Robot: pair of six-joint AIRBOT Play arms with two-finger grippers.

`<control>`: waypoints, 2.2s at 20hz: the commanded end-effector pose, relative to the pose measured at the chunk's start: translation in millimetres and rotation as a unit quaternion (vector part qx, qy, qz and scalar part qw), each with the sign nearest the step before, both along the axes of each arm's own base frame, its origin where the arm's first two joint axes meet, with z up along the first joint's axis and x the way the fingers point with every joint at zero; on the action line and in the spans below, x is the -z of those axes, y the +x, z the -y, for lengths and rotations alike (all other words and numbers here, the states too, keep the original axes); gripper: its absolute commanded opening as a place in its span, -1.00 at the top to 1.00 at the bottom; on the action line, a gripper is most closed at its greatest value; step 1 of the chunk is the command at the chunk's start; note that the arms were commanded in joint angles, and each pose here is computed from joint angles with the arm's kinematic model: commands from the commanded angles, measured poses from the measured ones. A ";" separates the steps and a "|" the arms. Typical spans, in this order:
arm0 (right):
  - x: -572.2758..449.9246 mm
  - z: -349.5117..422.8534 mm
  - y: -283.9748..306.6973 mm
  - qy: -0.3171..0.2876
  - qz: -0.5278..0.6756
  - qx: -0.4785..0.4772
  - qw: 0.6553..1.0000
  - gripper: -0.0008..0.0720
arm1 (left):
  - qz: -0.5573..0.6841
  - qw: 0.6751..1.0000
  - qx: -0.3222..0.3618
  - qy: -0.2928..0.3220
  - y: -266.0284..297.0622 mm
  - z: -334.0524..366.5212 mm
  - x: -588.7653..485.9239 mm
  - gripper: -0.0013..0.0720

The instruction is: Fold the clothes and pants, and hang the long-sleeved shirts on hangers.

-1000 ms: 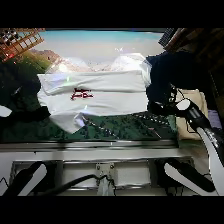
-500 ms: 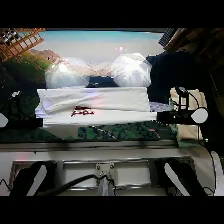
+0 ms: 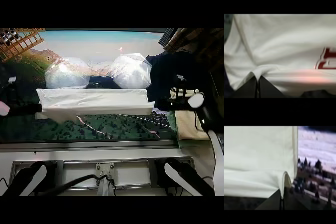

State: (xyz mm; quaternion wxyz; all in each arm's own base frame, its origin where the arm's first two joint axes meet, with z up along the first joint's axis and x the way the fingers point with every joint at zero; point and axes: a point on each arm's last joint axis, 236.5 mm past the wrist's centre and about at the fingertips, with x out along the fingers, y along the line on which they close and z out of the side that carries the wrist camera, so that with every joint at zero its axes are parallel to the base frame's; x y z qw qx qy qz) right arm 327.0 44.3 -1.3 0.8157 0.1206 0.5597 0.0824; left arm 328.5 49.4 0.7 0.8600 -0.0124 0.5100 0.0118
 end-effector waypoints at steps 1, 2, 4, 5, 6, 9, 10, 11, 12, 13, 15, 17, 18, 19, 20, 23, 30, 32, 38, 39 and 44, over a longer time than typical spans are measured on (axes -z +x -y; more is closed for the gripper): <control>7.8 -4.4 53.6 0.015 0.003 -0.015 1.000 0.93 | 0.065 0.998 -0.006 -0.001 56.9 -6.9 -16.6 0.97; 11.1 -3.6 67.2 0.015 0.000 -0.015 1.000 0.93 | 0.077 0.997 -0.006 0.002 69.7 -9.3 -19.5 0.97; 16.9 -3.3 89.9 0.020 -0.003 -0.015 1.000 0.93 | 0.097 0.995 -0.009 0.007 92.2 -15.0 -21.7 0.97; 19.6 -3.8 99.0 0.023 -0.004 -0.015 1.000 0.92 | 0.101 0.995 -0.011 0.009 101.3 -17.7 -18.9 0.97; 22.5 -4.7 106.6 0.026 -0.005 -0.016 1.000 0.92 | 0.098 0.995 -0.012 0.009 107.8 -19.4 -13.4 0.97; 34.0 -7.8 121.0 0.038 -0.013 -0.013 0.999 0.92 | 0.072 0.997 -0.011 0.004 117.7 -20.1 14.9 0.97; 39.4 -8.1 121.8 0.039 -0.019 -0.013 0.999 0.92 | 0.065 0.998 -0.012 0.003 119.0 -20.7 24.3 0.97; 44.7 -8.1 121.2 0.040 -0.025 -0.012 0.999 0.92 | 0.058 0.998 -0.013 0.001 119.9 -21.1 33.0 0.96; 49.2 -8.4 120.5 0.041 -0.031 -0.011 0.999 0.78 | 0.049 0.999 -0.014 0.000 119.8 -21.4 42.3 0.96; 50.6 -9.2 120.7 0.045 -0.033 -0.009 0.998 0.24 | 0.043 0.999 -0.016 -0.003 119.7 -21.5 49.5 0.96; 49.2 -11.1 121.1 0.056 -0.038 0.009 0.998 -0.27 | 0.038 0.999 -0.033 -0.013 119.0 -22.5 54.0 0.61; 51.1 -9.3 117.4 0.057 -0.050 0.021 0.997 -0.25 | 0.045 0.997 -0.060 -0.027 118.9 -24.0 47.3 -0.12; 53.0 -7.3 114.1 0.051 -0.058 0.021 0.997 -0.25 | 0.050 0.996 -0.066 -0.031 119.0 -24.4 41.4 -0.14; 55.5 -3.5 110.2 0.042 -0.067 0.022 0.997 -0.25 | 0.058 0.996 -0.066 -0.030 118.9 -24.8 33.7 -0.14; 59.1 0.7 105.7 0.031 -0.075 0.020 0.997 -0.25 | 0.065 0.995 -0.066 -0.029 118.5 -24.6 25.4 -0.14; 69.8 0.4 101.2 0.033 -0.080 0.027 0.996 -0.25 | 0.075 0.994 -0.071 -0.047 111.7 -16.5 2.2 -0.14; 88.4 -37.9 115.1 0.133 -0.083 0.039 0.987 -0.33 | 0.036 0.972 0.003 -0.233 95.9 94.7 -14.3 -0.14; 95.0 -42.2 114.4 0.145 -0.093 0.044 0.984 -0.38 | 0.032 0.965 0.030 -0.258 92.7 122.2 -19.8 -0.14; 91.3 -95.4 113.0 0.221 -0.104 0.018 0.969 -0.42 | 0.026 0.956 0.086 -0.278 90.6 185.3 -16.3 -0.14; 91.1 -101.5 112.3 0.221 -0.102 0.012 0.970 -0.41 | 0.024 0.954 0.090 -0.285 90.5 195.2 -14.4 -0.14; 90.8 -98.1 114.9 0.218 -0.096 0.012 0.971 0.92 | 0.003 0.949 0.105 -0.298 86.1 221.1 -0.4 0.14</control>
